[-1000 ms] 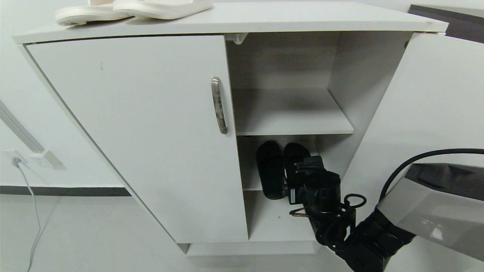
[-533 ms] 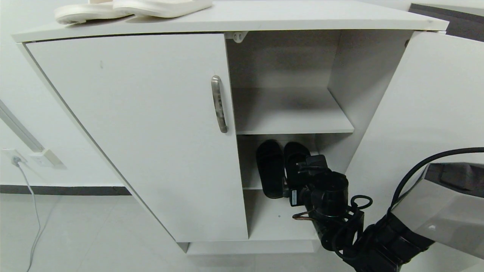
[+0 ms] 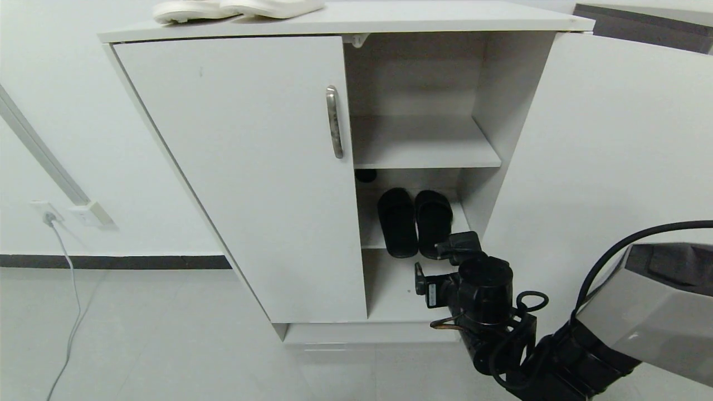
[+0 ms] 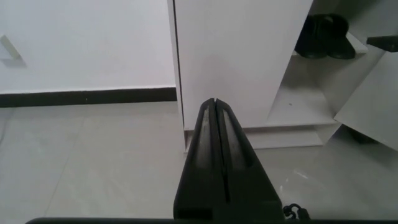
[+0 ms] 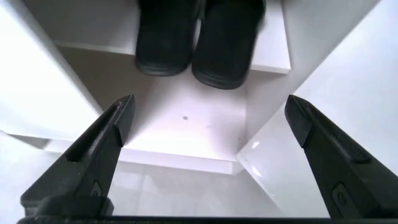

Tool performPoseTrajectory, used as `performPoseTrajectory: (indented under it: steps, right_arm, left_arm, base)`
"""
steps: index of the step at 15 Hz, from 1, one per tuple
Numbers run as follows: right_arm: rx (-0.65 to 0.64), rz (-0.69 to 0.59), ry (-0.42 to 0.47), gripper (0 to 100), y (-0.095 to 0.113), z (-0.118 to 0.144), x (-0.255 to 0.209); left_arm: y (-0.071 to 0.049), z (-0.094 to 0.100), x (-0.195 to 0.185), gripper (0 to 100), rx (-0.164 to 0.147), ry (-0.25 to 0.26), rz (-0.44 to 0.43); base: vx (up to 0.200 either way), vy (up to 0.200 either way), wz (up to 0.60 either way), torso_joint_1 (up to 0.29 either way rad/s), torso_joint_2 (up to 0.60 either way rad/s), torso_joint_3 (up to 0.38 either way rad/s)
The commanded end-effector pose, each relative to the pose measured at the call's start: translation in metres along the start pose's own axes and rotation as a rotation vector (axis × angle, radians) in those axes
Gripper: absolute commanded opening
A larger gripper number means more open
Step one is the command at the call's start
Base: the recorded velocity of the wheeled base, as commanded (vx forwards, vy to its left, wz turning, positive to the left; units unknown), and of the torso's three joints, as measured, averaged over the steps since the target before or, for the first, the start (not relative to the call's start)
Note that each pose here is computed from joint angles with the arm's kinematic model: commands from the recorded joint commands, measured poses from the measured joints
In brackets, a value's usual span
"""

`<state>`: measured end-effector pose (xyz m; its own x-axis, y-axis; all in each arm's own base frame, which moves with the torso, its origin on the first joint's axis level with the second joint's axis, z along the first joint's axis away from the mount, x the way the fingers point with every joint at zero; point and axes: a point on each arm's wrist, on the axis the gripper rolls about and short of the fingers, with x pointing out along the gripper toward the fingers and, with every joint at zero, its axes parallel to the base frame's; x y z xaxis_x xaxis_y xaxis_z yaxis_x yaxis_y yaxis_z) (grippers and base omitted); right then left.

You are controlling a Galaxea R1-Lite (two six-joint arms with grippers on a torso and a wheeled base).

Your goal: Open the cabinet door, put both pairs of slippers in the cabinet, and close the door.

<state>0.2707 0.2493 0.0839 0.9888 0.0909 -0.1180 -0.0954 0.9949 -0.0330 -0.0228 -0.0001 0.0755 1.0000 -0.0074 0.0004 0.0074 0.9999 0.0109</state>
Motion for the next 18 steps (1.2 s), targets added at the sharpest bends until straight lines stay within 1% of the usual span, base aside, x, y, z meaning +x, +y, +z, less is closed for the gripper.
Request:
performPoseTrajectory:
  steps: [1,13,18]
  right_arm:
    - [-0.006,-0.003,0.009,100,-0.0009,-0.0029,0.0004]
    - [-0.006,-0.004,-0.001,100,-0.0025,-0.0016,-0.0008]
    - [-0.009,-0.004,0.003,100,-0.0025,-0.0031,-0.0006]
  left_arm:
    - [0.0,0.0,0.0001,0,0.0,0.002,0.0]
    - [0.0,0.0,0.0001,0,0.0,0.002,0.0]
    - [0.0,0.0,0.0001,0,0.0,0.002,0.0]
  base:
    - [0.0,0.0,0.0,0.0,0.0,0.0]
    - [0.0,0.0,0.0,0.0,0.0,0.0]
    - [0.0,0.0,0.0,0.003,0.0,0.163]
